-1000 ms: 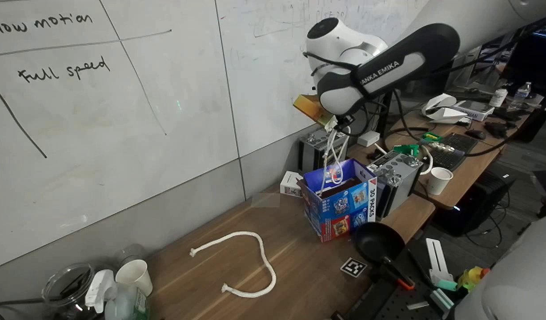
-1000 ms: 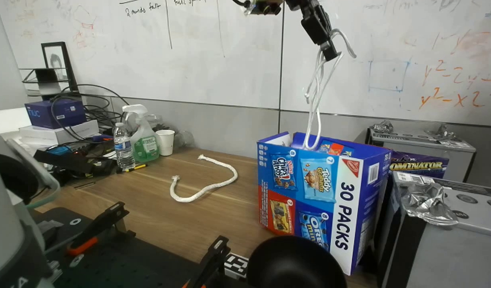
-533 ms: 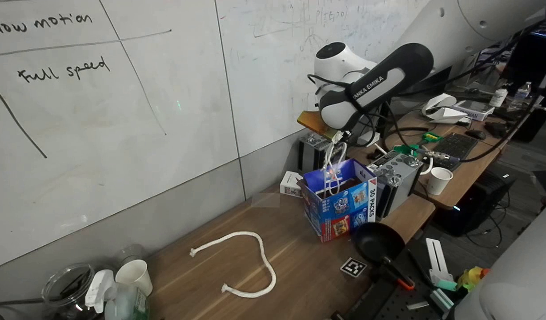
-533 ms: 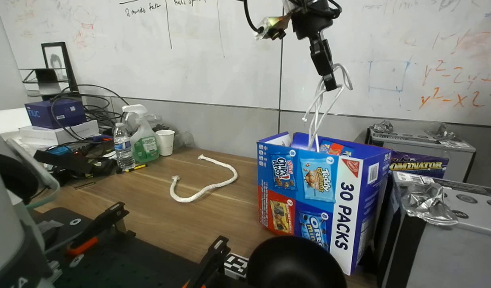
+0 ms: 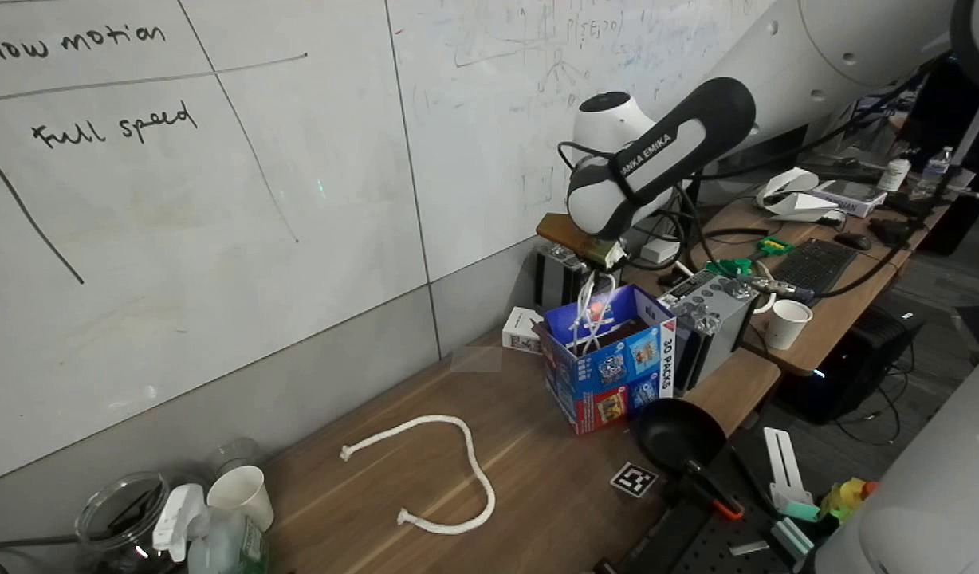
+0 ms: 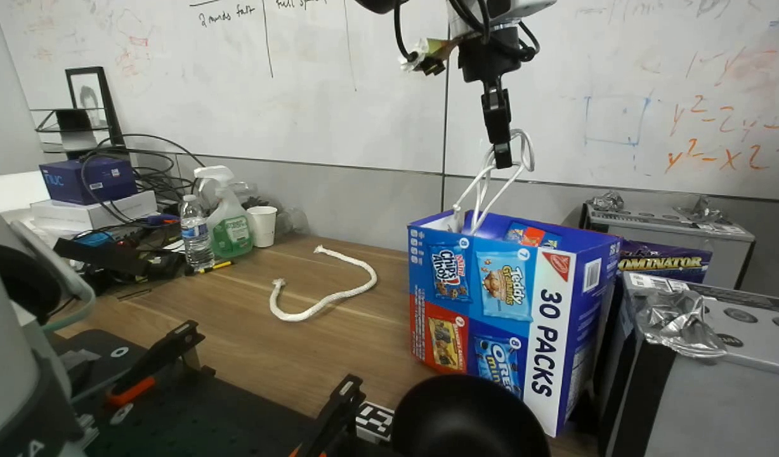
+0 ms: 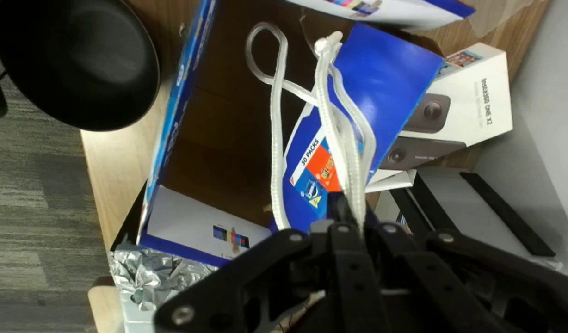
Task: Place the white ropes inside the blue box
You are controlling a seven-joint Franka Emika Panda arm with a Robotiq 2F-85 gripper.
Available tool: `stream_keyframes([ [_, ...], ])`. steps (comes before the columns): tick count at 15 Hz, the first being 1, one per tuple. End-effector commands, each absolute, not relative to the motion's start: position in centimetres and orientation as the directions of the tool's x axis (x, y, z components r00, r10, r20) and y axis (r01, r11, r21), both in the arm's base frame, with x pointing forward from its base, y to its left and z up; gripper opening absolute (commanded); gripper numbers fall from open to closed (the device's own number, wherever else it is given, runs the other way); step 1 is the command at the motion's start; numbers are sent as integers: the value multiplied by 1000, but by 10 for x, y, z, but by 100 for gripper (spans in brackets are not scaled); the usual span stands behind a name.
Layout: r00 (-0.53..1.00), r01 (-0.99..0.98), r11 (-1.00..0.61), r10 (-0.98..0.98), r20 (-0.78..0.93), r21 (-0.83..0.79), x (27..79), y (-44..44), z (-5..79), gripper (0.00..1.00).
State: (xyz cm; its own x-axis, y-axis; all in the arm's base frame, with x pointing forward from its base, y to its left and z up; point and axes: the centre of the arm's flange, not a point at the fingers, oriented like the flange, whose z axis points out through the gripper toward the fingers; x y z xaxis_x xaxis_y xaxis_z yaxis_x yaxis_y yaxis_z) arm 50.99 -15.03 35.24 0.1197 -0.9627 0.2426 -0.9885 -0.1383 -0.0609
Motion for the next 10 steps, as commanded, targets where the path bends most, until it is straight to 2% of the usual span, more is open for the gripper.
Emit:
stream_keyframes([
  [1, 169, -983, -179, -970, 172, -44, 501, -154, 352, 1],
  [5, 190, -980, -196, -973, 130, -30, 493, -157, 346, 1],
  [6, 187, -981, -192, -975, 119, -30, 492, -158, 345, 8],
  [7, 189, -981, -193, -976, 106, -29, 490, -158, 344, 32],
  [9, 208, -977, -211, -975, 80, -33, 488, -158, 342, 35],
  [10, 234, -971, -237, -970, 69, -35, 487, -156, 342, 43],
])
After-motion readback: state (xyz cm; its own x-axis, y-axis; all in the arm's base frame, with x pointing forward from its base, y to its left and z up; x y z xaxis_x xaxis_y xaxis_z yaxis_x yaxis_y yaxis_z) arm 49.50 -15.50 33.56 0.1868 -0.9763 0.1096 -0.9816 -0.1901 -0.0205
